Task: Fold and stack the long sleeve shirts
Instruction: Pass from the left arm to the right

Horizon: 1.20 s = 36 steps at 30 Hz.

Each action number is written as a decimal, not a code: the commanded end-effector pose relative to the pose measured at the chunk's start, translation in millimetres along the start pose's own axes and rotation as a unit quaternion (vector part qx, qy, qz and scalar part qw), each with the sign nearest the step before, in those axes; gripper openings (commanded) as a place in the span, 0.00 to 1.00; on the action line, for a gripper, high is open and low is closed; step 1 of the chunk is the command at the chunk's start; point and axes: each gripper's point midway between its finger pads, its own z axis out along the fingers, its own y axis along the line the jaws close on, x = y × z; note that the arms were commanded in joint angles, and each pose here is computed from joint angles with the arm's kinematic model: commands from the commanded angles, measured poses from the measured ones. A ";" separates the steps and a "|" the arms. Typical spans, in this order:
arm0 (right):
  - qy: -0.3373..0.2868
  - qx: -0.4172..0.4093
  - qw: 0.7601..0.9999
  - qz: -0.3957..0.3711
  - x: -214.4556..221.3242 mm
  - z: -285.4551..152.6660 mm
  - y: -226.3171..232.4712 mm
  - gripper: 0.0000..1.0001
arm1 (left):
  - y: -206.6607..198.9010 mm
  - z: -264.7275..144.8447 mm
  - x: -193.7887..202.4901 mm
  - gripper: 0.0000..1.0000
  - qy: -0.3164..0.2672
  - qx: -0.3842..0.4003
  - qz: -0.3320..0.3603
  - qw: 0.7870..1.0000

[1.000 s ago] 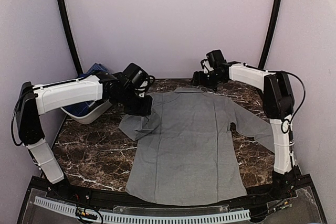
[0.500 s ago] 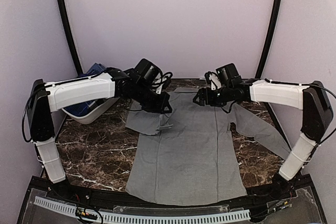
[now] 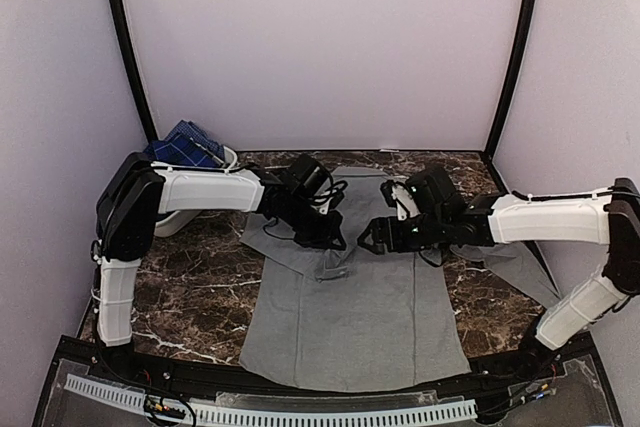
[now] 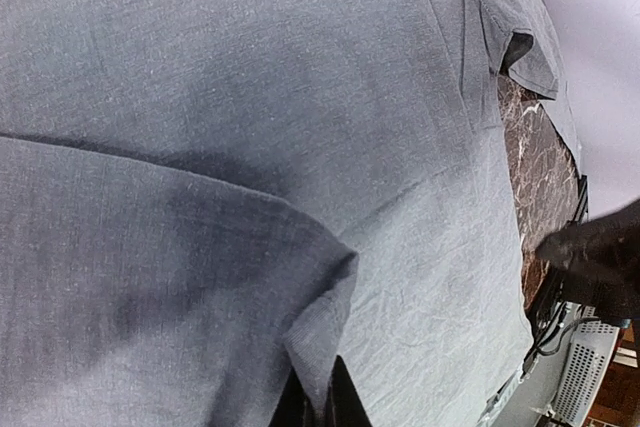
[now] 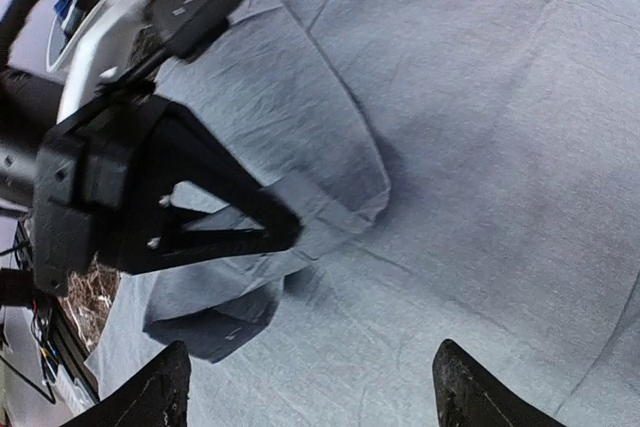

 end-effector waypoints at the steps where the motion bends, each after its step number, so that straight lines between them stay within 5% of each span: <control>1: -0.038 -0.028 0.999 -0.001 -4.2 -3.0 34.3 0.82 | -22.7 -3.1 -7.0 0.02 -0.008 0.042 -0.012 0.999; 16: -0.022 0.048 0.998 -0.022 17.8 48.9 58.3 0.82 | -21.8 6.9 -1.8 0.04 0.001 0.056 -0.047 0.997; 20: -0.028 0.086 0.996 -0.005 17.7 56.8 44.4 0.69 | -20.8 6.4 -2.9 0.04 -0.001 0.051 -0.046 0.998; 23: -0.034 0.106 0.994 0.001 15.4 58.8 38.7 0.44 | -19.9 3.6 -7.1 0.07 -0.008 0.041 -0.045 0.998; 28: -0.046 0.117 0.992 0.002 9.0 55.5 36.6 0.04 | -19.0 -9.7 -21.0 0.26 -0.031 0.015 -0.035 0.999; 36: -0.063 0.123 0.990 0.001 -7.0 42.6 33.9 0.00 | -7.2 -82.7 -55.6 0.51 -0.119 -0.012 -0.045 0.992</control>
